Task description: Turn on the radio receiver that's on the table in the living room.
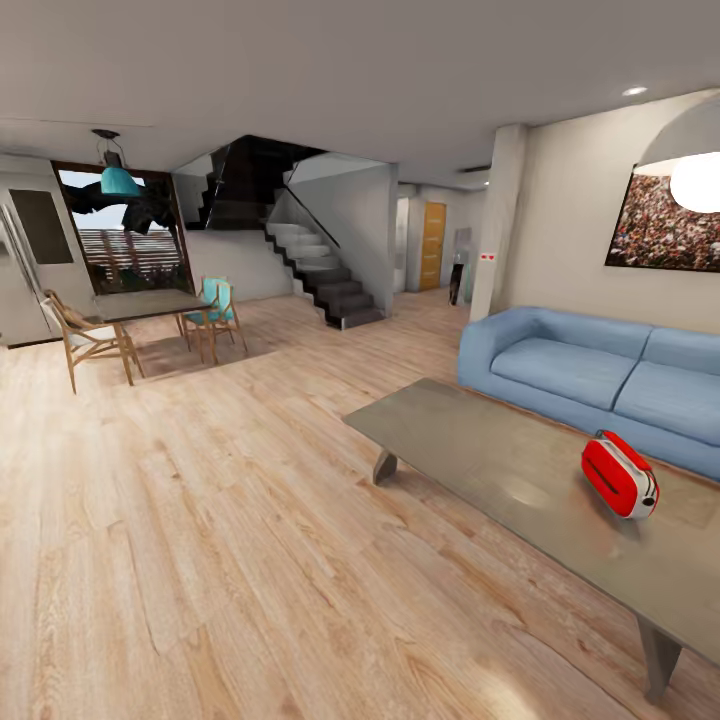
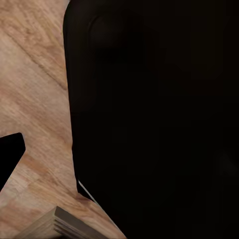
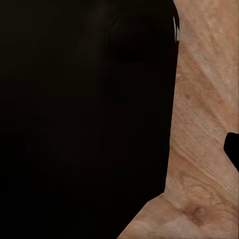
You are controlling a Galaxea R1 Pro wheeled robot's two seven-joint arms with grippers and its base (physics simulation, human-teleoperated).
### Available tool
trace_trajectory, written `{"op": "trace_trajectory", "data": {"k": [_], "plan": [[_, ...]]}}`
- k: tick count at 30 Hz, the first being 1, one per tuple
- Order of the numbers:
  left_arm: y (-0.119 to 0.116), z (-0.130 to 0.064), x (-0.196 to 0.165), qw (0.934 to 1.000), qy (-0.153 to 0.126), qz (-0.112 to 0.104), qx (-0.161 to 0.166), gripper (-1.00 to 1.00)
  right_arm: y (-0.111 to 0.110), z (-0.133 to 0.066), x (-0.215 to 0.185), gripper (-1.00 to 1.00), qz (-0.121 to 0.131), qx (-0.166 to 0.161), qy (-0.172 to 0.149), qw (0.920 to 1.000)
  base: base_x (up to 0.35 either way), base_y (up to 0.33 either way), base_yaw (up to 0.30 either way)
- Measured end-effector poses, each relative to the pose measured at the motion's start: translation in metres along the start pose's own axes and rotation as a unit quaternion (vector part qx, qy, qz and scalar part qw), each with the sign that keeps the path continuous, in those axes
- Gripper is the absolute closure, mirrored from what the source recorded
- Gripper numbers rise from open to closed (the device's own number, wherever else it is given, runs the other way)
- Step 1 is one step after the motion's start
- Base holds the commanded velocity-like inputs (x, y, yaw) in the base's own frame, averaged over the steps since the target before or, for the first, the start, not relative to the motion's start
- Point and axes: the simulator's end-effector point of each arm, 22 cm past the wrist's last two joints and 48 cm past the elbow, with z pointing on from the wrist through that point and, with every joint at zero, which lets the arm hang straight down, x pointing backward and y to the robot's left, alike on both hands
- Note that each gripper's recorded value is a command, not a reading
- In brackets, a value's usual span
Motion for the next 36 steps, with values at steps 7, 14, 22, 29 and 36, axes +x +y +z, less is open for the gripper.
{"op": "trace_trajectory", "data": {"k": [7,14,22,29,36], "plan": [[-0.028,-0.001,0.03,0.9996,0.019,-0.002,0.019,-1.0,0.026,-0.001,-0.031,-1.0,-0.001,-0.016,-0.021,0.9996,0.0,0.0,0.0],[-0.059,-0.003,0.035,0.999,0.021,-0.003,0.039,-1.0,0.047,-0.003,-0.042,-1.0,0.0,-0.029,-0.028,0.9992,0.0,0.0,0.0],[-0.082,-0.005,0.006,0.9984,-0.021,-0.004,0.051,-1.0,0.032,-0.004,-0.064,-1.0,-0.004,-0.019,-0.059,0.9981,0.0,0.0,0.0],[-0.078,-0.005,-0.015,0.998,-0.045,-0.003,0.046,-1.0,0.003,-0.006,-0.09,-1.0,-0.003,-0.003,-0.084,0.9965,0.0,0.0,0.0],[-0.067,-0.077,-0.248,0.9735,-0.226,-0.01,0.036,-1.0,-0.063,-0.099,-0.338,-1.0,-0.012,0.042,-0.265,0.9632,0.0,0.0,0.0]]}}
